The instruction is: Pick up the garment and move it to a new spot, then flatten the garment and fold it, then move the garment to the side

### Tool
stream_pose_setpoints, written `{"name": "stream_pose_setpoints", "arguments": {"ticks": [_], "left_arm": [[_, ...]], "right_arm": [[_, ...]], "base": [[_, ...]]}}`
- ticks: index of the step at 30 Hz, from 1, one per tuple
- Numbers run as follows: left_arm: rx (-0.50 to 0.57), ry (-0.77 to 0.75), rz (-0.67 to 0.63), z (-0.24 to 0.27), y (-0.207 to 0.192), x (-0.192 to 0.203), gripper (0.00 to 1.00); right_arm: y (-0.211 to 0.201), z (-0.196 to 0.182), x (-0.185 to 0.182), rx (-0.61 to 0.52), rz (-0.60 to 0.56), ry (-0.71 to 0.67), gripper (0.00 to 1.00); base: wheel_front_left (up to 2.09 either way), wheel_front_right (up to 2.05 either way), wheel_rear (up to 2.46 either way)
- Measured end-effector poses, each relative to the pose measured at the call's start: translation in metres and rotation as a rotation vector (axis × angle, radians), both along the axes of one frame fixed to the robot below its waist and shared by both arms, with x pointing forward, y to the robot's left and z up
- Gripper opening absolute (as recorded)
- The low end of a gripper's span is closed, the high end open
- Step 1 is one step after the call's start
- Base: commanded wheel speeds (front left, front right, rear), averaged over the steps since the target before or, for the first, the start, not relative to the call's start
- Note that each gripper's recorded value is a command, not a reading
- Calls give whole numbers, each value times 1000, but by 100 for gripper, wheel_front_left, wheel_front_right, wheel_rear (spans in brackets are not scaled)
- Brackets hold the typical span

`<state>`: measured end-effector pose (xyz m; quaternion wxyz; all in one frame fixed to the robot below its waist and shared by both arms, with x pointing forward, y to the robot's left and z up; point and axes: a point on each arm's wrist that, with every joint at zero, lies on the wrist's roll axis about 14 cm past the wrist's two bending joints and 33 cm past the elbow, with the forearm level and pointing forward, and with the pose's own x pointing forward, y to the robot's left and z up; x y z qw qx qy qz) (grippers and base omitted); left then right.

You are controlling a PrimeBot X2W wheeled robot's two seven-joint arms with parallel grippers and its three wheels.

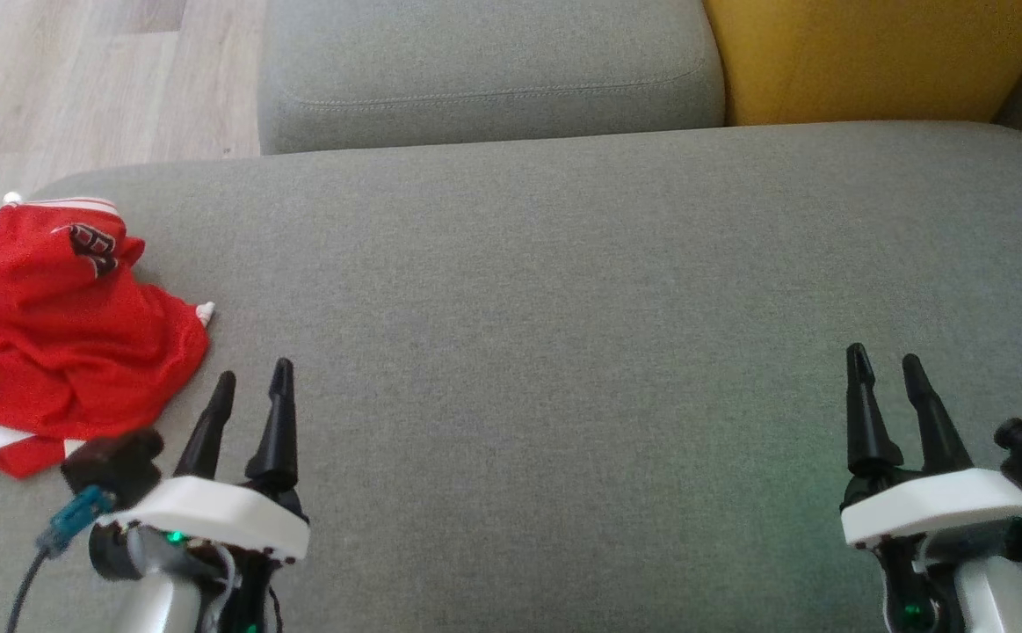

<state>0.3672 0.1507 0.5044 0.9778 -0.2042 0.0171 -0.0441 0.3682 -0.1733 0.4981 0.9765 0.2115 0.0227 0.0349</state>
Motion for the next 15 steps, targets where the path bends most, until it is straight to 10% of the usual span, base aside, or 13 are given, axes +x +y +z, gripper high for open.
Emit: {"name": "stream_pose_setpoints", "arguments": {"ticks": [15], "left_arm": [[160,-28,-2,-2,-3,-4,100]], "right_arm": [[9,1,0,-169,38,-24,100]], "base": [[0,0,0]]}}
